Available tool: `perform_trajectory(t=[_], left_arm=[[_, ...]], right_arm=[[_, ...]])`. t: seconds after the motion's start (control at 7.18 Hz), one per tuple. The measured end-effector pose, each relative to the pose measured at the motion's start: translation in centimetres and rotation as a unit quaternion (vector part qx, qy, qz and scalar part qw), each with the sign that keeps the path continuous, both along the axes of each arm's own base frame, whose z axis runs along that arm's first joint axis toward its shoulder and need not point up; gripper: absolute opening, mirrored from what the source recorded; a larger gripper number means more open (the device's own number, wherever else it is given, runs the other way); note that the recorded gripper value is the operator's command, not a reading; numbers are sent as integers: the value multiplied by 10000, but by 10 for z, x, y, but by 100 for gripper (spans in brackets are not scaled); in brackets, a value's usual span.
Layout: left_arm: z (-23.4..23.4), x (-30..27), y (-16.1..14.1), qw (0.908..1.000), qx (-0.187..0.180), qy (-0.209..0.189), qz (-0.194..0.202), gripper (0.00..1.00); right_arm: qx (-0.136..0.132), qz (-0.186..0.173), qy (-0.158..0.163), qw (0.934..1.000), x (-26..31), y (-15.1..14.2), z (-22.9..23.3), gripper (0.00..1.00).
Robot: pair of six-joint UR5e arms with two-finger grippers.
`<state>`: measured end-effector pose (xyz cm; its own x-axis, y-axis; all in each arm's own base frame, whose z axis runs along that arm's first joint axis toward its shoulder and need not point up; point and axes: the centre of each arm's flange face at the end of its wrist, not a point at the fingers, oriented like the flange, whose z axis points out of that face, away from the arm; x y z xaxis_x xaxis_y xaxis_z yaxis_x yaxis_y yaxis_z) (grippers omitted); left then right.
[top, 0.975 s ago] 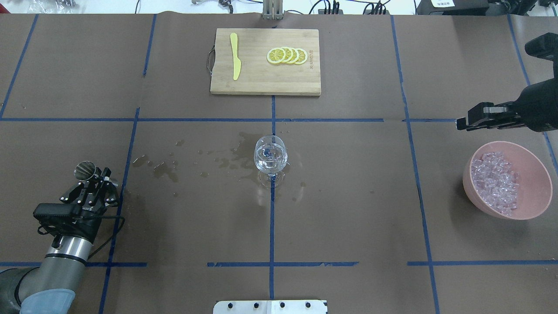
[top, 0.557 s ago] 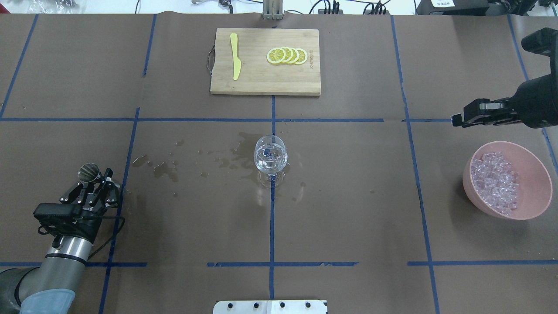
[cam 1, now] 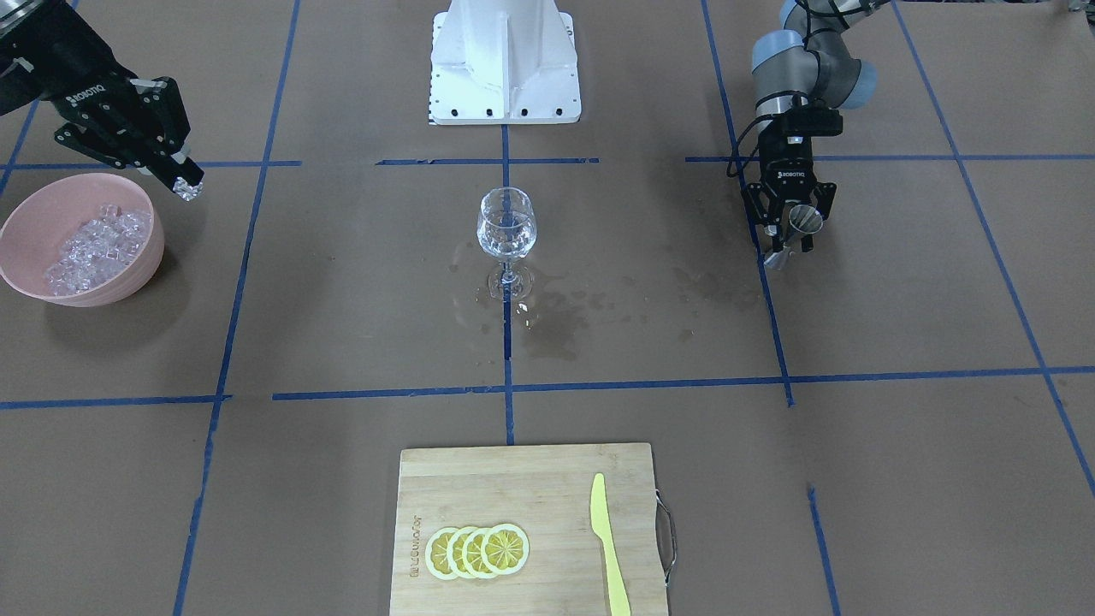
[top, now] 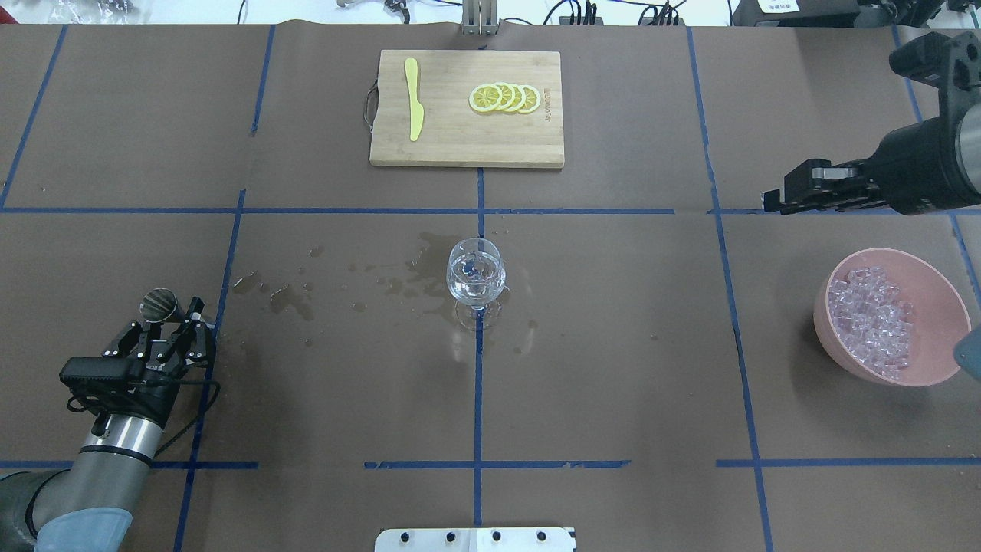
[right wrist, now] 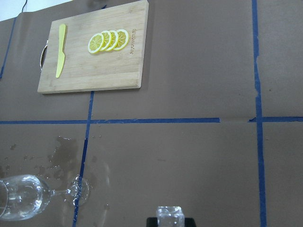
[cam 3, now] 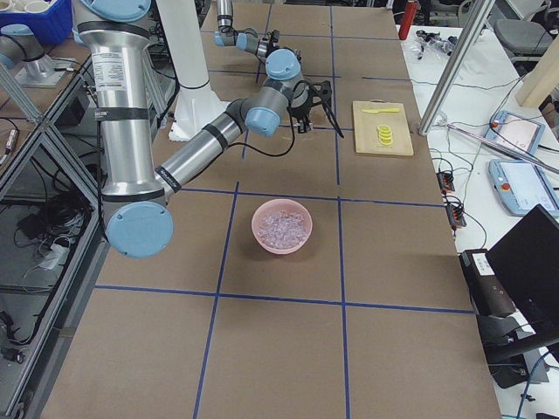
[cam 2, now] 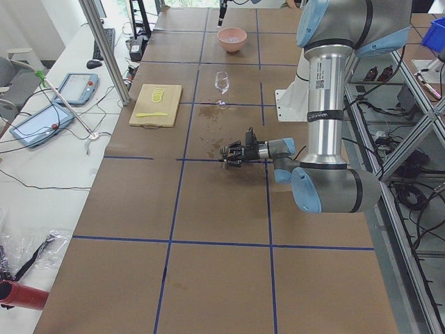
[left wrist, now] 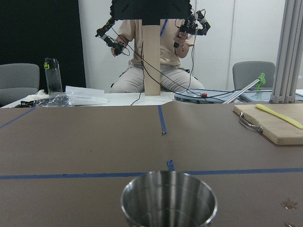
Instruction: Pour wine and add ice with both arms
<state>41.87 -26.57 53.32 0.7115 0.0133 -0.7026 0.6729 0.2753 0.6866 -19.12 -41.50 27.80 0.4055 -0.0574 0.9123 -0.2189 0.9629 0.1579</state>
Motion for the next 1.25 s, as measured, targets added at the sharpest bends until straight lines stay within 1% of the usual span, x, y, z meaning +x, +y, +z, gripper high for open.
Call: perform_trajectory(t=[0.28, 0.42, 0.7, 1.25], left_arm=[[2, 0, 1, 9999, -54, -12, 89, 100], [1, 2, 1, 9997, -124, 4, 205, 100], [5, -3, 5, 9979, -338, -16, 555, 100], [9, -37, 23, 9896, -728, -116, 1233, 100]], right_arm=[[4, -10, -61, 10000, -5, 0, -7, 0], [8, -13, -68, 10000, -6, 0, -8, 0], [32, -18, -87, 10000, -7, 0, -12, 0], [62, -33, -113, 9999, -9, 0, -15, 0]])
